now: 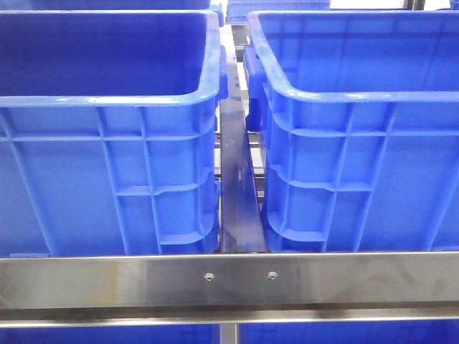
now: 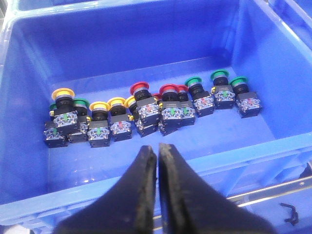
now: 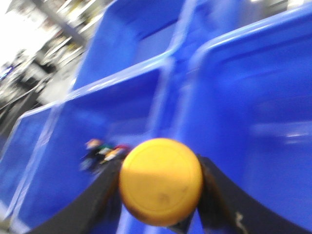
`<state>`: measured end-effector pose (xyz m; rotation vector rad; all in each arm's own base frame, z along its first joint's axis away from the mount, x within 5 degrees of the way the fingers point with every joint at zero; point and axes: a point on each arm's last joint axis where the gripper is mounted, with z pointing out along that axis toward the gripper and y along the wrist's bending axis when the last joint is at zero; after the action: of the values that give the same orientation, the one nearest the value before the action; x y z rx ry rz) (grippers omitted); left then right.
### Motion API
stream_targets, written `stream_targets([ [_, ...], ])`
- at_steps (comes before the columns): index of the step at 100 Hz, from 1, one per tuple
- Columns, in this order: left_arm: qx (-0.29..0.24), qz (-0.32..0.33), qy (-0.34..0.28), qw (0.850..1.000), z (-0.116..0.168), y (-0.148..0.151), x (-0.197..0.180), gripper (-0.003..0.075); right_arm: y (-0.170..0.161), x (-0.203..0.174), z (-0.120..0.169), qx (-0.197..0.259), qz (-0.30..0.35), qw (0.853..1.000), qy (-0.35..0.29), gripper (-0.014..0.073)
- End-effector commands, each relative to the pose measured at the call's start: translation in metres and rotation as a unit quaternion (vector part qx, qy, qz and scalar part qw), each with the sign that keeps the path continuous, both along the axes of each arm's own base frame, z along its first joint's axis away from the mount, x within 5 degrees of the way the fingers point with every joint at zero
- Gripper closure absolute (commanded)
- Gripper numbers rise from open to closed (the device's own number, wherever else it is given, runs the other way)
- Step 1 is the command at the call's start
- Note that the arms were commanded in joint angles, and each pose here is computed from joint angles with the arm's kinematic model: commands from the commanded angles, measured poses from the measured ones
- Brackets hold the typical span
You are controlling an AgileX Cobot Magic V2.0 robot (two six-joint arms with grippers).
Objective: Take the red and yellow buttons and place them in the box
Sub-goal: 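Carry the yellow button with the right gripper over the red button's bin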
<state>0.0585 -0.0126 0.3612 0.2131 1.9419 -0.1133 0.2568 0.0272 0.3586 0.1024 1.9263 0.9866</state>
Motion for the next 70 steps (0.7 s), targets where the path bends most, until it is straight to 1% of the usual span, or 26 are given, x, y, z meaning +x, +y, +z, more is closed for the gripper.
stream_targets([
  [1,-0.011,0.0,-0.045,0.999,0.014,0.0,0.001,0.0739,-0.018,0.001,0.013,0.012,-0.03,0.999,-0.018,0.0498],
  [24,-0.011,0.0,-0.045,0.999,0.014,0.0,0.001,0.0739,-0.055,0.024,-0.015,0.002,-0.095,0.995,0.032,0.0498],
  [36,-0.011,0.0,-0.045,0.999,0.014,0.0,0.001,0.0739,-0.068,0.042,-0.029,-0.031,-0.122,0.991,0.052,0.0498],
  [44,-0.011,0.0,-0.045,0.999,0.014,0.0,0.001,0.0739,-0.073,0.053,-0.03,-0.046,-0.123,0.99,0.055,0.0498],
  [58,-0.011,0.0,-0.045,0.999,0.014,0.0,0.001,0.0739,-0.081,0.076,-0.035,-0.06,-0.124,0.989,0.06,0.0498],
  [70,-0.011,0.0,-0.045,0.999,0.014,0.0,0.001,0.0739,-0.088,0.093,-0.045,-0.061,-0.124,0.988,0.071,0.0498],
])
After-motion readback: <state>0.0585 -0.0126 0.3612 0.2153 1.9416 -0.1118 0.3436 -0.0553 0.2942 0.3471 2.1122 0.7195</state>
